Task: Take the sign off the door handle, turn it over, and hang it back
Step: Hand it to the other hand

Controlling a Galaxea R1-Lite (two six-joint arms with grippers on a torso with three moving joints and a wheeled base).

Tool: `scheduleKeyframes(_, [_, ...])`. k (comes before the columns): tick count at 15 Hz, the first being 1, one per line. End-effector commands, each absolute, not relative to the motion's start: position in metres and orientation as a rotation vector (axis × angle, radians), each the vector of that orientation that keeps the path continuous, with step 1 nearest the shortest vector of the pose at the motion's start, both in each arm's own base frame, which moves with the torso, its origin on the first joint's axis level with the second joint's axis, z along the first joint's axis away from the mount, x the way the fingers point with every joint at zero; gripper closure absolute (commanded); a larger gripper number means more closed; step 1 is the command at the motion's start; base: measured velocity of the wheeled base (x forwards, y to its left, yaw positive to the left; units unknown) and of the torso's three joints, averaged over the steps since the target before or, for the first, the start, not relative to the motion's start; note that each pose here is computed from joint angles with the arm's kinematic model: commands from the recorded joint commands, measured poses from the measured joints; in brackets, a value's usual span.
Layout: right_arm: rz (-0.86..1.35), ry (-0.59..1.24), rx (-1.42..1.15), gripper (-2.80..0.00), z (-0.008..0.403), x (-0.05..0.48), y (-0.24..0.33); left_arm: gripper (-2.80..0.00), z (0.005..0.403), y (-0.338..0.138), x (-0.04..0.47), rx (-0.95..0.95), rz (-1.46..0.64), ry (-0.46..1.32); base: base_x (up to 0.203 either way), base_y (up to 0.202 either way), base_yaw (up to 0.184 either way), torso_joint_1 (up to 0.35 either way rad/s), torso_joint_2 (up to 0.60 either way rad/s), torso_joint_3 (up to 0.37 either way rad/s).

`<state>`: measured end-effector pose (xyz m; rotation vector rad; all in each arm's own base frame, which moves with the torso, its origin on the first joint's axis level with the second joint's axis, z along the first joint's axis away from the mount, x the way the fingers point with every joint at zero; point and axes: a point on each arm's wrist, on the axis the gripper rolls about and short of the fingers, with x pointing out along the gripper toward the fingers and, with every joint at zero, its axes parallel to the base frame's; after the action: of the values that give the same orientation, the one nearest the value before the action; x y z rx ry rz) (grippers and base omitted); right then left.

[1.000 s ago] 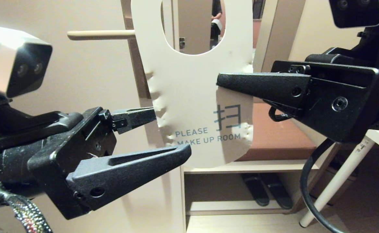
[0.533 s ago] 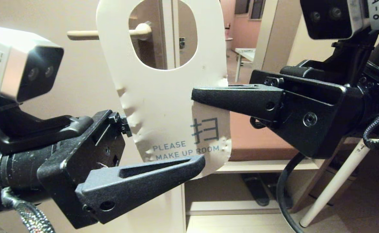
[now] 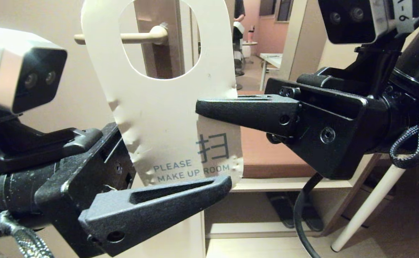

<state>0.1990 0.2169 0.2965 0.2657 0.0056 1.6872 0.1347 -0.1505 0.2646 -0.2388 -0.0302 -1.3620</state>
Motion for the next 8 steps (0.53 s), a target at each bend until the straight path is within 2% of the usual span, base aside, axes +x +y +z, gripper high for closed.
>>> scheduleKeyframes(1, [1.688,0.002,0.268,0.00,0.2970,0.1999,0.2183,-2.80,0.2653,-0.1504,0.1341,-0.242,-1.367,-0.036,0.000,0.000,0.000,0.000,0.00,0.000])
scheduleKeyframes(5, [1.689,0.010,0.268,0.00,0.2946,0.2007,0.2207,-2.80,0.2650,-0.1501,0.1338,-0.239,-1.367,-0.039,0.000,0.000,0.000,0.000,0.00,0.000])
scheduleKeyframes(6, [1.697,0.012,0.267,0.00,0.2942,0.1989,0.2223,0.00,0.2655,-0.1500,0.1337,-0.244,-1.367,-0.037,0.000,0.000,0.000,0.000,0.00,0.000])
scheduleKeyframes(8, [1.700,0.016,0.266,0.00,0.2929,0.1982,0.2229,0.00,0.2652,-0.1503,0.1340,-0.249,-1.368,-0.032,0.000,0.000,0.000,0.000,0.00,0.000])
